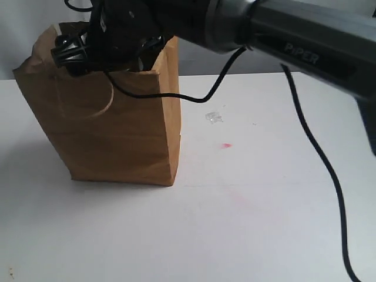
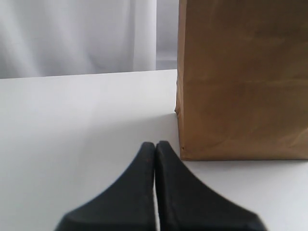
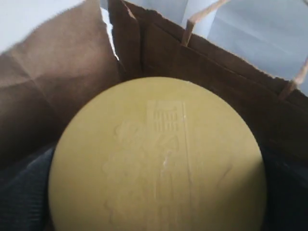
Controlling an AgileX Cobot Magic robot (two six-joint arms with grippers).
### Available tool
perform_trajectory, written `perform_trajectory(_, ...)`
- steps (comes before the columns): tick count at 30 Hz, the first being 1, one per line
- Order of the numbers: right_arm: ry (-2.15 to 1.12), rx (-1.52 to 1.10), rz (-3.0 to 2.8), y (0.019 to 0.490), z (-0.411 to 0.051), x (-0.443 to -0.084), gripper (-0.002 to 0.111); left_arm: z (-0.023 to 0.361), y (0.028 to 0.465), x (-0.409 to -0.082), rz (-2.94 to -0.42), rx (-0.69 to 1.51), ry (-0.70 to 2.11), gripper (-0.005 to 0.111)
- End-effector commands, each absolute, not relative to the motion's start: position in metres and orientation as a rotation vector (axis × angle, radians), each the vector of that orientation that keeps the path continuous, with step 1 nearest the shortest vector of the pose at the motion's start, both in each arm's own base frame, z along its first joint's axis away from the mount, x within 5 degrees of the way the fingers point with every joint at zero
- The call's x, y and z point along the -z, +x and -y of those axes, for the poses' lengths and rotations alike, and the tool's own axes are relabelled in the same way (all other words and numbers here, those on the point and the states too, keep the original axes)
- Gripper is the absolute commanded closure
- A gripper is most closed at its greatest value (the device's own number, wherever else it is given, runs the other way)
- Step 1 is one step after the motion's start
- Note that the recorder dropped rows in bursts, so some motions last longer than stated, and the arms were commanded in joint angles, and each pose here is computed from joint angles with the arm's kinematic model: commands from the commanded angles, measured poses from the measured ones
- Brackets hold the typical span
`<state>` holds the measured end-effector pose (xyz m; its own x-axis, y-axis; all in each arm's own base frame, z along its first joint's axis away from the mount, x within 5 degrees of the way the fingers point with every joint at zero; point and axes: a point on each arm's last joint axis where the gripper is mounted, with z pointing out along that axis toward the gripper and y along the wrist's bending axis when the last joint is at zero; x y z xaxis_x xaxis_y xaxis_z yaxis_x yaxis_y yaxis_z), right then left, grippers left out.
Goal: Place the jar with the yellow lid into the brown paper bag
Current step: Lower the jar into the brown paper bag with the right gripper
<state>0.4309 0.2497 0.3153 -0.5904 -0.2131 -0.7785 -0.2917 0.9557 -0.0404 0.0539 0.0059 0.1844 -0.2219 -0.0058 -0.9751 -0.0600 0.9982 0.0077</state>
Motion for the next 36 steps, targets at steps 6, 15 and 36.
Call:
perform_trajectory(6, -0.368, -0.092, -2.268, 0.443, -0.257, -0.283, 0.108, -0.005, 0.054, -0.186, -1.786, -0.038, -0.048, 0.106)
perform_trajectory(15, -0.392, -0.036, -2.364, 0.452, -0.262, -0.239, 0.108, -0.005, 0.054, -0.186, -1.786, -0.038, -0.048, 0.106)
perform_trajectory(36, -0.398, 0.009, -2.42, 0.448, -0.258, -0.236, 0.086, -0.005, 0.054, -0.186, -1.786, -0.038, -0.048, 0.106)
